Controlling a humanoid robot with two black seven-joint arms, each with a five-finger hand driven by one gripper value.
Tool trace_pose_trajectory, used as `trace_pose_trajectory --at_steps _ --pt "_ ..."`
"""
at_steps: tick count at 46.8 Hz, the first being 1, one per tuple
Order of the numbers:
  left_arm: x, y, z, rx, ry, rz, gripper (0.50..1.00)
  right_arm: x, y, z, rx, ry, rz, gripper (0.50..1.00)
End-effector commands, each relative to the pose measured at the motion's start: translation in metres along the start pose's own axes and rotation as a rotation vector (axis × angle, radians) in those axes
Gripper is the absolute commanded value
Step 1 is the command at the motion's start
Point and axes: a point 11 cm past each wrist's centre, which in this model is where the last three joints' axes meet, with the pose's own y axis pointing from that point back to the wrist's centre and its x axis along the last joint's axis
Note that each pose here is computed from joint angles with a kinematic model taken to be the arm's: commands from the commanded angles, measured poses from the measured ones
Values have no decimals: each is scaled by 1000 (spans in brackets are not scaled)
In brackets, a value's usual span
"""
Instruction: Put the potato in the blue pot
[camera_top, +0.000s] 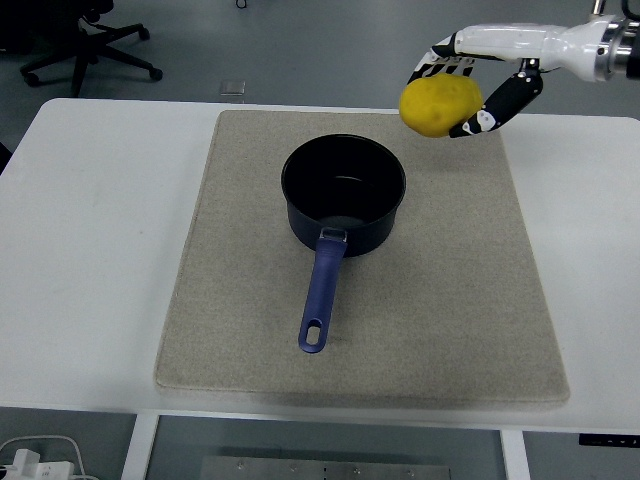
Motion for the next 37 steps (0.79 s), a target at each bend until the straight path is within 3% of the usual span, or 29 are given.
trace_pose_trajectory --at_steps 1,7,13,18,21,26,31,37 --pt "0 0 0 1 -1 0 994 -3 -12 -10 31 -9 0 500" --pt "0 0 0 0 1 0 994 -12 -38 -30 86 -6 -14 500" --pt "0 0 0 1 -1 0 994 -16 -63 -41 108 3 -25 500" --pt "0 0 0 -1 1 0 994 -34 -79 -34 95 -26 -38 500" --pt "0 0 0 1 -1 0 994 -33 -88 -34 92 -32 -24 500" --pt "0 0 0 0 1 0 994 -32 -95 -37 98 -41 -19 500" --pt "0 0 0 1 -1 2 994 -53 -102 -36 105 -70 -43 500" --pt "0 0 0 1 -1 0 994 -58 -104 -33 95 -72 -53 500"
